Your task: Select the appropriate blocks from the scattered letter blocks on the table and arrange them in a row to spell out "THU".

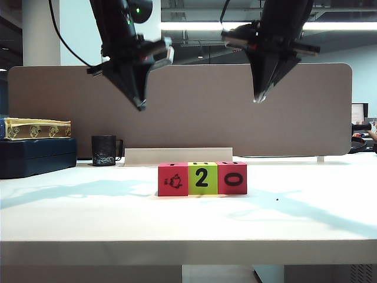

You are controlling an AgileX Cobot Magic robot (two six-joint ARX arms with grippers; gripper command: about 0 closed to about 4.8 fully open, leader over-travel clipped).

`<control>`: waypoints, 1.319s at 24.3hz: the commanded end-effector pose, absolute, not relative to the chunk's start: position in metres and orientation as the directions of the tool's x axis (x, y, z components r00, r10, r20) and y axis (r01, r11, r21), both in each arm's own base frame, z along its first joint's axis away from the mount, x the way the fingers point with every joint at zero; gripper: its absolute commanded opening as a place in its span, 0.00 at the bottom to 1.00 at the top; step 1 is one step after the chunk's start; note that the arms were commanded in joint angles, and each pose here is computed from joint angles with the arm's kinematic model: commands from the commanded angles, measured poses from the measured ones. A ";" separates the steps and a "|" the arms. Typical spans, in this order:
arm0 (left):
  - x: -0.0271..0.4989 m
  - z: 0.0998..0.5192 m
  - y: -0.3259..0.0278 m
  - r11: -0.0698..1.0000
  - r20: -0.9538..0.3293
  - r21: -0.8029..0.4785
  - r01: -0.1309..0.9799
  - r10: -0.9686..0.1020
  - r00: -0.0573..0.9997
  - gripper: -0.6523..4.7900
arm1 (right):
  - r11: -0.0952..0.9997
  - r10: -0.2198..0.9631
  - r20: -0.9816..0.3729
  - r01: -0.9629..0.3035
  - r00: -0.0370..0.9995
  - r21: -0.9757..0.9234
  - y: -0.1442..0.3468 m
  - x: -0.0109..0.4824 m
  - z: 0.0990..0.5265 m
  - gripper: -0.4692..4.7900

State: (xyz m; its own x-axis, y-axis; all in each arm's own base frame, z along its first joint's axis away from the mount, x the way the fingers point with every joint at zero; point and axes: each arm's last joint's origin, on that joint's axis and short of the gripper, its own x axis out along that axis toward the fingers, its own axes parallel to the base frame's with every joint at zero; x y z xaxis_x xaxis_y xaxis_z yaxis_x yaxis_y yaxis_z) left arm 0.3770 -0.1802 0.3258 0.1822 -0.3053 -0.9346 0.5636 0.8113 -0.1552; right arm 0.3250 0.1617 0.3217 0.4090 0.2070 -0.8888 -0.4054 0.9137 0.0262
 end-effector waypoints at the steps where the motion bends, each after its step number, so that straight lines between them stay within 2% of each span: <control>1: 0.357 0.343 -0.194 0.744 -0.911 -0.207 0.636 -0.384 0.152 0.11 | 0.883 0.287 -0.892 -0.457 0.349 0.105 0.167 0.313 0.329 0.08; 6: 0.334 0.356 -0.214 0.693 -0.907 -0.191 0.695 -0.396 0.145 0.11 | 0.870 0.274 -0.895 -0.487 0.352 0.075 0.175 0.294 0.339 0.08; 9: 0.328 0.361 -0.209 0.722 -0.926 -0.132 0.679 -0.334 0.175 0.11 | 0.875 0.261 -0.892 -0.480 0.370 0.057 0.169 0.285 0.349 0.08; 16: 0.293 0.415 -0.182 0.764 -0.878 -0.006 0.645 -0.313 0.363 0.11 | 0.887 0.269 -0.836 -0.461 0.479 0.021 0.146 0.250 0.390 0.08; 21: 0.247 0.471 -0.132 0.859 -0.774 0.094 0.503 -0.255 0.580 0.11 | 0.900 0.241 -0.821 -0.436 0.517 -0.010 0.123 0.212 0.410 0.08; 28: 0.194 0.510 -0.082 0.913 -0.647 0.087 0.399 -0.253 0.719 0.11 | 0.924 0.257 -0.748 -0.382 0.612 0.005 0.087 0.153 0.412 0.08; 32: 0.173 0.510 -0.065 0.939 -0.607 0.127 0.319 -0.180 0.774 0.11 | 0.944 0.226 -0.714 -0.330 0.662 -0.007 0.067 0.122 0.396 0.08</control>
State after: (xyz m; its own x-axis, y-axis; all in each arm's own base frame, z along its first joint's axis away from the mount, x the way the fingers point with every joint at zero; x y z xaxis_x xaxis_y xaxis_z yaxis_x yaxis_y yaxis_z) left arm 0.1777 -0.0700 0.5103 0.7433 -0.2217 -0.6311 0.3647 0.9253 0.1044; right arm 0.1294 0.0724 0.3994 0.6304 0.2537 -0.7337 -0.3661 0.9305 0.0072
